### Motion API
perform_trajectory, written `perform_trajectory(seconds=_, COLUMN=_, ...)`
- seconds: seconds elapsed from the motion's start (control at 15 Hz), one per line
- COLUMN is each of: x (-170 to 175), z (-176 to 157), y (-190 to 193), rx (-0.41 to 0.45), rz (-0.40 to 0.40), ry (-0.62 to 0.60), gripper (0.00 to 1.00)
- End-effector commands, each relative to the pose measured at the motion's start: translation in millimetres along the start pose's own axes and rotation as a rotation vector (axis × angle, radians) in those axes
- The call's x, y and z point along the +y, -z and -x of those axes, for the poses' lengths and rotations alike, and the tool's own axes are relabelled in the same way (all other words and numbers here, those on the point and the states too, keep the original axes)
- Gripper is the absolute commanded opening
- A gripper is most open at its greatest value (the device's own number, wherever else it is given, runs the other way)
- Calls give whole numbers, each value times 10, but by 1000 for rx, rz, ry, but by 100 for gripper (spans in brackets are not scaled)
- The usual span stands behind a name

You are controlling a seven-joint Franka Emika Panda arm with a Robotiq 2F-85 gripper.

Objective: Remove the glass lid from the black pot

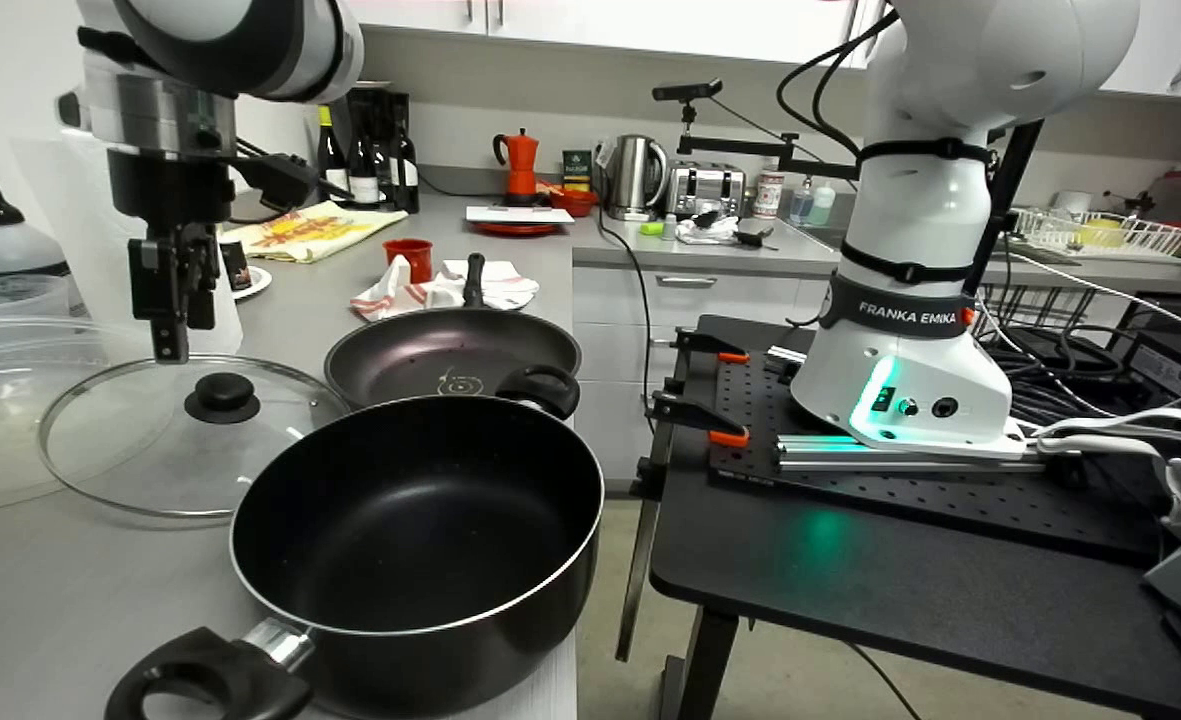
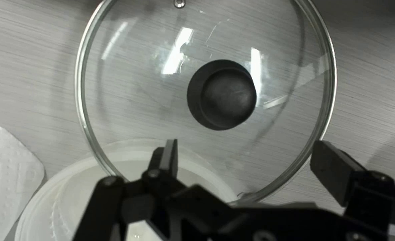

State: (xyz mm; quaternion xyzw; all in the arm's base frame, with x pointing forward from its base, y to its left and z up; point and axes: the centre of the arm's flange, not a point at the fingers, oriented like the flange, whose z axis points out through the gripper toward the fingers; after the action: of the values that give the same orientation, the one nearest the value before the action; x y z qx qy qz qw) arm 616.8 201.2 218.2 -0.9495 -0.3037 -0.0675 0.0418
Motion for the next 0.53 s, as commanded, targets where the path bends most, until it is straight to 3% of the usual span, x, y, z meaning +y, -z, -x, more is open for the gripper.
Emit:
perform_trajectory(seconds=0.0, x=-203, z=246, y=406, rx=-14, rz=-8, ry=15, gripper=100)
perform_trajectory(seconds=0.33, x=-372, z=512, y=824, rx=-52, rz=-22, ry=13, gripper=100)
perform_trajectory(seconds=0.4, x=-279, z=261, y=550, rx=-33, rz=-7, ry=13, gripper=100)
perform_trajectory(seconds=0.47, x=-309, z=312, y=628, rx=-42, rz=-9, ry=11, gripper=100)
